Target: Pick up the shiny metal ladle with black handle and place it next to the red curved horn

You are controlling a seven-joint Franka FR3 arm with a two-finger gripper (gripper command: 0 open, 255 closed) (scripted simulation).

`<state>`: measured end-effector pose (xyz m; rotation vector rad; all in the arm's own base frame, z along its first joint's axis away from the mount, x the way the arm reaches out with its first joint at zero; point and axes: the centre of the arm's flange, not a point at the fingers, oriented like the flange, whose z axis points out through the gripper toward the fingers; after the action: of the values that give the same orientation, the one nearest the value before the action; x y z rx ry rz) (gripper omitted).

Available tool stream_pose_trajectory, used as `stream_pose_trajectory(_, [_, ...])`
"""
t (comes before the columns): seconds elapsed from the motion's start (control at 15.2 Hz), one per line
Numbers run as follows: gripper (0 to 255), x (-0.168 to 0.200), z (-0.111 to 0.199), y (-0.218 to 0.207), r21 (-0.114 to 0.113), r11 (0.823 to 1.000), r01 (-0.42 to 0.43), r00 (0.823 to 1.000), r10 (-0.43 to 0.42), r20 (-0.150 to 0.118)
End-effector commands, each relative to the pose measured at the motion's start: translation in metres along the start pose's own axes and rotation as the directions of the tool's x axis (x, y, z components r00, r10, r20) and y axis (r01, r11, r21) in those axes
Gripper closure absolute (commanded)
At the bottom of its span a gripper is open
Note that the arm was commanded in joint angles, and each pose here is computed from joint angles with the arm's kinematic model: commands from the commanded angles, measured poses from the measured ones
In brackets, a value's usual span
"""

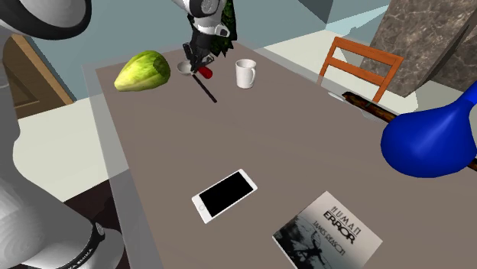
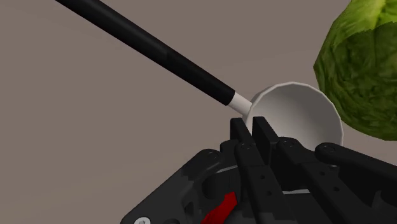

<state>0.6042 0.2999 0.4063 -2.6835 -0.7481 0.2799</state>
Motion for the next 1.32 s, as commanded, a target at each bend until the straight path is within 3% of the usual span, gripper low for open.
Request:
stream_pose_trajectory(0.0, [255, 0.001, 0.010, 0.004, 0.000, 1.000, 0.000, 1.000, 0.000, 0.000])
stream_pose_trajectory(0.46, [255, 0.005, 0.044, 0.018, 0.000, 1.000, 0.000, 1.000, 0.000, 0.000])
stream_pose_trajectory(0.99, [255, 0.005, 0.044, 0.018, 0.000, 1.000, 0.000, 1.000, 0.000, 0.000])
stream_pose_trajectory(1.06, [0, 0.005, 0.044, 0.018, 0.000, 1.000, 0.000, 1.000, 0.000, 0.000])
stream_pose_trajectory(1.25, [0, 0.005, 0.044, 0.018, 0.000, 1.000, 0.000, 1.000, 0.000, 0.000])
